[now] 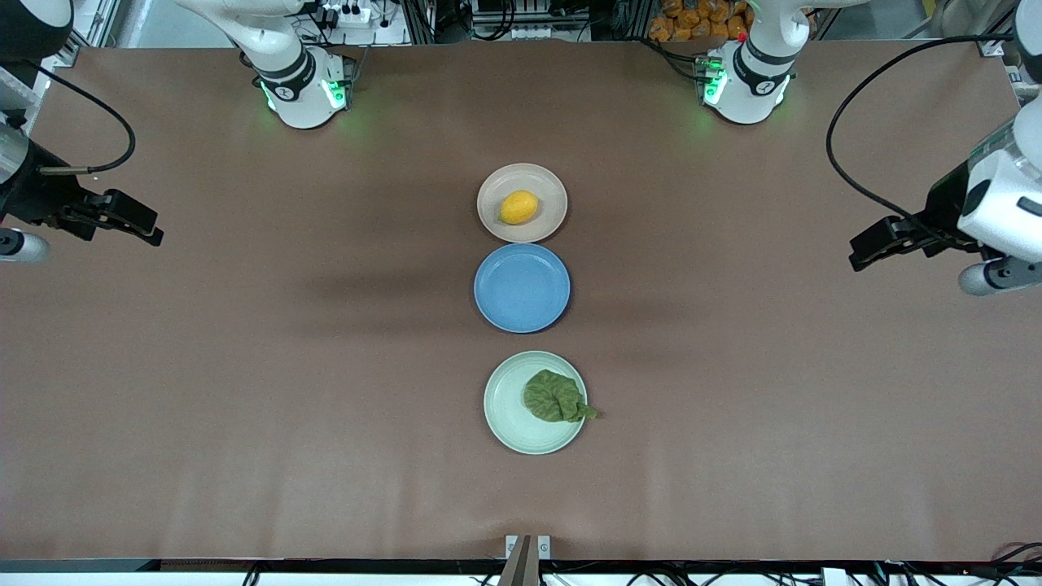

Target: Place lemon and lettuce in plates

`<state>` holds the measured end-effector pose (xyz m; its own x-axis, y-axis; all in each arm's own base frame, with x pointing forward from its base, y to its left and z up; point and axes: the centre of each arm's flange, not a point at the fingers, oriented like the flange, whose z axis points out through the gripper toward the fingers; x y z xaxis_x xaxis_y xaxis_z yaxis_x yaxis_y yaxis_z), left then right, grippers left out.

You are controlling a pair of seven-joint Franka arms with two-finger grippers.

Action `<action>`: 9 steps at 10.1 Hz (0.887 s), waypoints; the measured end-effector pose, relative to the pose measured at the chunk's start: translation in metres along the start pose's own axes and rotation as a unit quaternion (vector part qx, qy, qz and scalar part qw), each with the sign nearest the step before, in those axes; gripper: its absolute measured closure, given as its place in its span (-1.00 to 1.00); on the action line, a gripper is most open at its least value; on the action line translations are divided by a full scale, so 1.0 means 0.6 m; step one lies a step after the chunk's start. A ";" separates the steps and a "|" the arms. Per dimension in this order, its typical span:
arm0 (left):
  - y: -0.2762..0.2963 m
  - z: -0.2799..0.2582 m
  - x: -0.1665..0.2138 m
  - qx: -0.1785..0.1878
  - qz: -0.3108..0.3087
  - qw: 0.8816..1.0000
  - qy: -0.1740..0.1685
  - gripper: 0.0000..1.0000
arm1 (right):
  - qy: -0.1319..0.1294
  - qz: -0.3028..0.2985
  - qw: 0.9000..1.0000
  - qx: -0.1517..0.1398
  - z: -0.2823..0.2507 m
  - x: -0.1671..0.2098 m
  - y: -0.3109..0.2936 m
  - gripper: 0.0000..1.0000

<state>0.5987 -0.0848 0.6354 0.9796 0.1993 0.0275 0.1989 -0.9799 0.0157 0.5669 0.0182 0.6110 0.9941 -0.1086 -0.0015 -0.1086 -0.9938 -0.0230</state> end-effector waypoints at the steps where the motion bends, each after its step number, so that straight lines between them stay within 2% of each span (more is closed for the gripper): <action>1: -0.005 -0.007 -0.005 -0.005 -0.002 1.000 0.000 -1.00 | -0.001 0.000 1.000 0.000 0.002 0.000 0.000 -1.00; 9: -0.077 -0.010 -0.043 -0.007 0.013 1.000 0.010 -1.00 | -0.004 -0.002 1.000 0.001 0.009 -0.001 -0.005 -1.00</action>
<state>0.5642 -0.0449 0.6397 0.9836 0.1742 0.0473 0.1730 -0.9845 0.0289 0.5666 0.0211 0.6055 0.9945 -0.1043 -0.0100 -0.1045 -0.9942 -0.0250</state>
